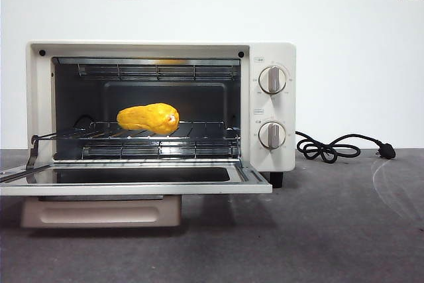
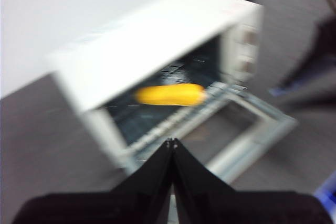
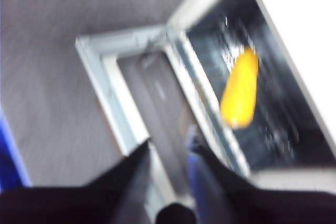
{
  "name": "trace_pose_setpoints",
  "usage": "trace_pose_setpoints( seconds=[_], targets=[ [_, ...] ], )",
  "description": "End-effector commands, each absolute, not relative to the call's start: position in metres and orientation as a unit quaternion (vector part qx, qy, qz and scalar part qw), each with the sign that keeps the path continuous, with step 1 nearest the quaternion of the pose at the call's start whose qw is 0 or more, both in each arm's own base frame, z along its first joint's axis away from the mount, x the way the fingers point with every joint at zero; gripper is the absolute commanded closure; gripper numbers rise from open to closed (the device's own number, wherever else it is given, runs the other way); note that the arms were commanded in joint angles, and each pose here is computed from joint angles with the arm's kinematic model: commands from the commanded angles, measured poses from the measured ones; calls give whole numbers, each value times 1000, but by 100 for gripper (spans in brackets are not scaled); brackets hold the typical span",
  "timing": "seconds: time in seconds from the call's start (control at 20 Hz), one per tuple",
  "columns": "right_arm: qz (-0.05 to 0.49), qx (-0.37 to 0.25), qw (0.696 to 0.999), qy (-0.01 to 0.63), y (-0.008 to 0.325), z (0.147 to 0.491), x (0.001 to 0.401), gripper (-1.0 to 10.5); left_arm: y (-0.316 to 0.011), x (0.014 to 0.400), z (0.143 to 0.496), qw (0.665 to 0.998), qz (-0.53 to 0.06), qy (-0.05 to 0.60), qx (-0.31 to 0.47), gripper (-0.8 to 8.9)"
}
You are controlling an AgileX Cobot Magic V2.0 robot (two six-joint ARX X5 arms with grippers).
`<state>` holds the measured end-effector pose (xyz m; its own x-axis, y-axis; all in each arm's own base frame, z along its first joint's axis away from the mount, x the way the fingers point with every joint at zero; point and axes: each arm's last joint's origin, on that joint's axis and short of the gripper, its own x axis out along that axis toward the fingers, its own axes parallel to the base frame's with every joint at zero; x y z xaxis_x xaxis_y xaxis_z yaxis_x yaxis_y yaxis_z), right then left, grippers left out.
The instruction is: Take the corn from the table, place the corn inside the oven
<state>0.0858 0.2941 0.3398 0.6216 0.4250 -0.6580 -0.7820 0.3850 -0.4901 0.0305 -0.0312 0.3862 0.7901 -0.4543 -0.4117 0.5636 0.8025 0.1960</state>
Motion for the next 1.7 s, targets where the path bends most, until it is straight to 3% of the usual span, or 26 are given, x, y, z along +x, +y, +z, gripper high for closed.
trace_pose_setpoints(
  seconds=[0.05, 0.25, 0.35, 0.6, 0.85, 1.15, 1.5, 1.7],
  targets=[
    [371, -388, 809, 240, 276, 350, 84, 955, -47, 30, 383, 893, -365, 193, 181, 822],
    [373, -371, 810, 261, 247, 365, 85, 955, -71, 29, 377, 803, -506, 220, 227, 822],
    [384, -354, 807, 275, 235, 371, 86, 956, -83, 29, 372, 767, -548, 238, 233, 822],
    [429, -299, 789, 323, 210, 379, 92, 956, -111, 43, 349, 743, -544, 293, 258, 822],
    [446, -262, 777, 358, 194, 381, 104, 956, -125, 74, 312, 765, -480, 355, 242, 822],
    [420, -241, 784, 388, 179, 379, 125, 955, -93, 117, 279, 811, -374, 424, 147, 822],
    [445, -185, 774, 410, 159, 379, 149, 956, -33, 149, 284, 860, -329, 386, -49, 822],
    [454, -158, 774, 412, 145, 380, 163, 956, 1, 156, 282, 879, -271, 376, -115, 822]
  ],
)
